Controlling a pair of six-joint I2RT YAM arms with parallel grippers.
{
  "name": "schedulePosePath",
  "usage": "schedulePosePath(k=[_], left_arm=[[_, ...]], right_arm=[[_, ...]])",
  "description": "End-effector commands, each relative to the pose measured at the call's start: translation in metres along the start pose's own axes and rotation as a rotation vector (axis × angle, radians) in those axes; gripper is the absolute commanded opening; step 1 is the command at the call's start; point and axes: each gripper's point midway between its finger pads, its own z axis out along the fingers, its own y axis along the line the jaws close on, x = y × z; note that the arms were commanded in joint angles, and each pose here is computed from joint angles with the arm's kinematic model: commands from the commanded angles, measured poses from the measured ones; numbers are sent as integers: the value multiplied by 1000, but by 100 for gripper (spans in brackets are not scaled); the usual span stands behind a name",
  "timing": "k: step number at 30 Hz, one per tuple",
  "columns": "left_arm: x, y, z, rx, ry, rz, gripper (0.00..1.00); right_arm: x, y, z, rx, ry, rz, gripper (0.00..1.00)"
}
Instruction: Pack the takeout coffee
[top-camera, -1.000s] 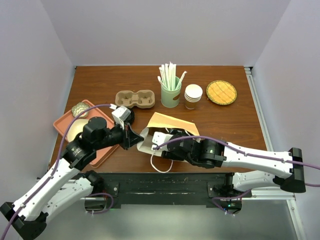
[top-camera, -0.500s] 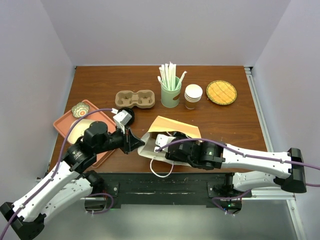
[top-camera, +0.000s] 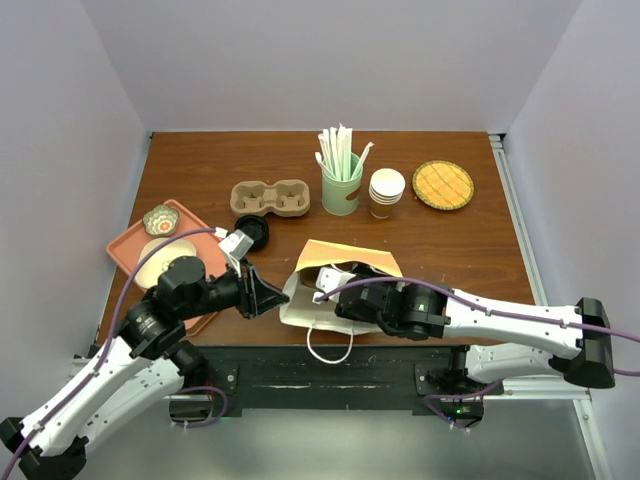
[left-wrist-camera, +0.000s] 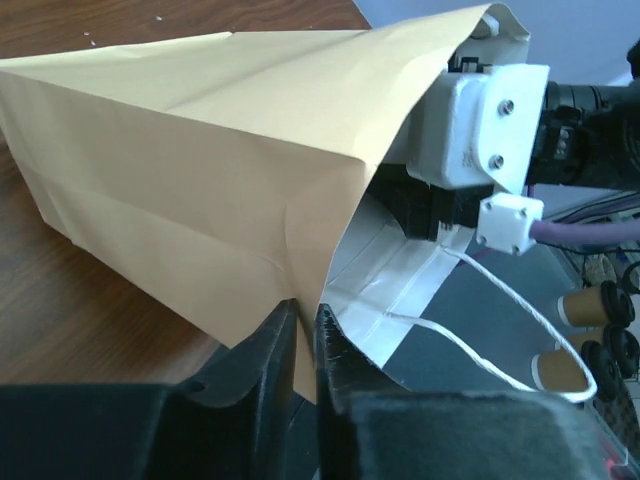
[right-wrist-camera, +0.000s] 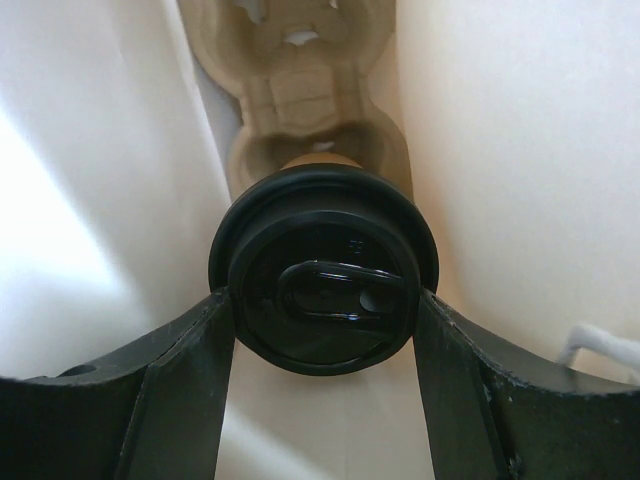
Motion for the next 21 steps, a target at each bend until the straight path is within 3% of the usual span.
schedulePosePath(k=[1,3,6,12,14,15,18,21], left_arm=[[1,-10,-5,41,-5,-5,33],[0,-8,-2,30,9,6,43],[-5,-7,4,22,29,31,48],[-15,5,21,-29,60,104,49],[-19,4,23,-26,58,115,41],[-19,3,24,-22,60,113,27],[-20,-1,19,-6,32,107,5],[-17,1,13,-15,7,85,0]], right_arm=[[2,-10,-4,37,-24,29,42],[-1,-7,-5,9,-33,21,42],[-1,-5,-4,-4,-27,-1,42],[-9,-2,2,-17,-71,-91,42],[-11,-1,5,-20,-70,-110,42],[-11,0,5,-25,-67,-130,42],[-11,-1,7,-23,-68,-184,42],[-18,-1,8,-39,-103,-270,42]])
